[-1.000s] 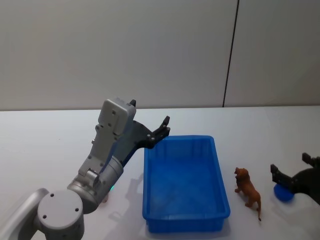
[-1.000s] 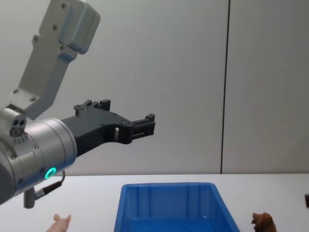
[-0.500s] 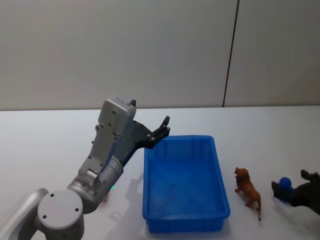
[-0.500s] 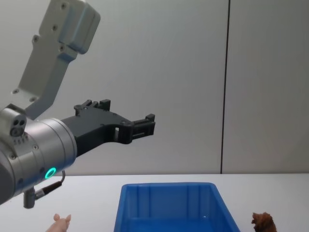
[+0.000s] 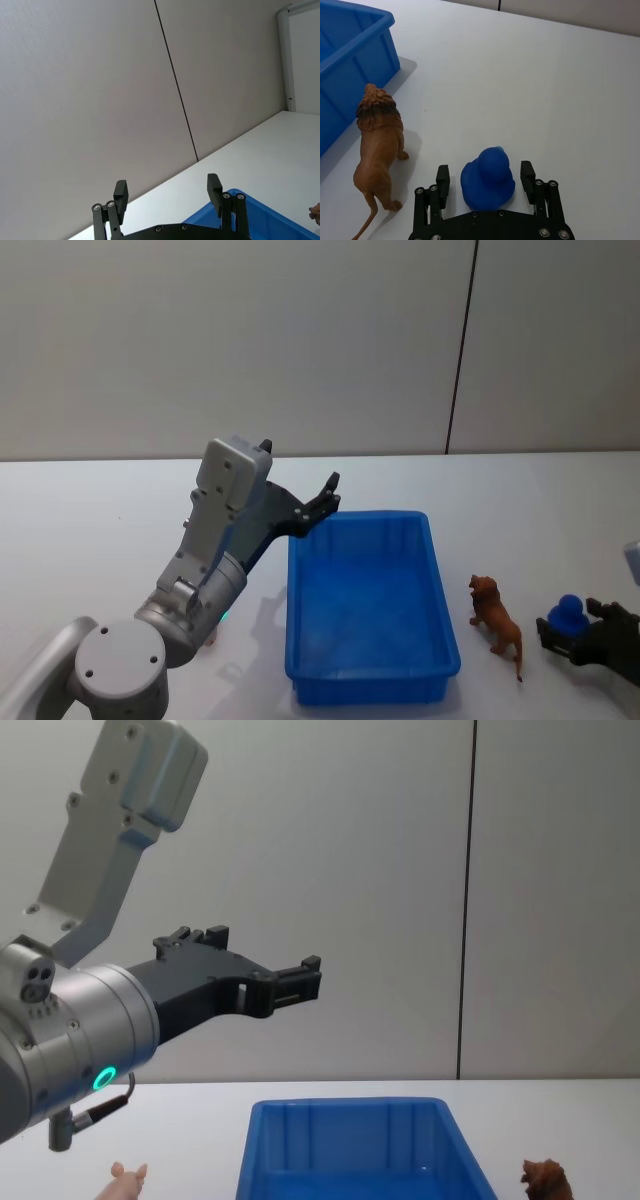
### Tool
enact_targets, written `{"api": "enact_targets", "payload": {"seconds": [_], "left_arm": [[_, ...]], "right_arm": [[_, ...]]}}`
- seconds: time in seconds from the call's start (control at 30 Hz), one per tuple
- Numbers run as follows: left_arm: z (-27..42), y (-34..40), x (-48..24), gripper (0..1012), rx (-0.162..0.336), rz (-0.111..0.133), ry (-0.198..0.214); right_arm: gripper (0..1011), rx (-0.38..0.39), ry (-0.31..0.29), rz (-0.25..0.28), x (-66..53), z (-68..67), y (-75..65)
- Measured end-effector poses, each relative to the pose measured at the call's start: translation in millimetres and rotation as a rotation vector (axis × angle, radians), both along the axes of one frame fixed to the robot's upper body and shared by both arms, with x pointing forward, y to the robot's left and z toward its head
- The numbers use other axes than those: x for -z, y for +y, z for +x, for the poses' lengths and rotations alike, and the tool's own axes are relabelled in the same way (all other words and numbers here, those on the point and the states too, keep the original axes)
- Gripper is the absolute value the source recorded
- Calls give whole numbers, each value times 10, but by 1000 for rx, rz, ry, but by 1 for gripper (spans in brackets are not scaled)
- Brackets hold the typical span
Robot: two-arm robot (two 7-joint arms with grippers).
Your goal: Pick up the two dolls from the table and place them into the box.
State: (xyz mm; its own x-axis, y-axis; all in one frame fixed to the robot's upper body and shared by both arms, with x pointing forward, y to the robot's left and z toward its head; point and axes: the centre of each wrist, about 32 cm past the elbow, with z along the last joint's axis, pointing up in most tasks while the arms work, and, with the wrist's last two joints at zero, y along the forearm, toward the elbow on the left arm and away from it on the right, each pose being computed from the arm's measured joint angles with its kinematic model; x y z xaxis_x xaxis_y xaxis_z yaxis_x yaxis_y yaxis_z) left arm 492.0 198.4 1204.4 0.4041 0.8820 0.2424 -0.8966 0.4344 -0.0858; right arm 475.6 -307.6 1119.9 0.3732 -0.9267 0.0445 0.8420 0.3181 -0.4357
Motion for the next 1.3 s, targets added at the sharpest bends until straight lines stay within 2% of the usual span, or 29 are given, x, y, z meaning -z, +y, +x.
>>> {"api": "enact_targets", "payload": {"seconds": [0.03, 0.43, 0.63, 0.97, 1.07, 1.3], "left_arm": [[0, 0, 0, 1001, 0, 0, 0], [0, 0, 0, 1001, 0, 0, 0], [0, 0, 0, 1001, 0, 0, 0], [0, 0, 0, 1001, 0, 0, 0], [0, 0, 0, 1001, 0, 0, 0], [0, 0, 0, 1001, 0, 0, 0]], "right_arm": [[903, -1, 5, 2, 8, 12, 6], [526, 1, 23, 18, 46, 64, 24], [479, -4, -4, 31, 22, 74, 38], [415, -44, -110, 62, -155, 97, 114], [395, -78, -152, 78, -246, 113, 173], [352, -160, -210, 107, -389, 145, 316]]}}
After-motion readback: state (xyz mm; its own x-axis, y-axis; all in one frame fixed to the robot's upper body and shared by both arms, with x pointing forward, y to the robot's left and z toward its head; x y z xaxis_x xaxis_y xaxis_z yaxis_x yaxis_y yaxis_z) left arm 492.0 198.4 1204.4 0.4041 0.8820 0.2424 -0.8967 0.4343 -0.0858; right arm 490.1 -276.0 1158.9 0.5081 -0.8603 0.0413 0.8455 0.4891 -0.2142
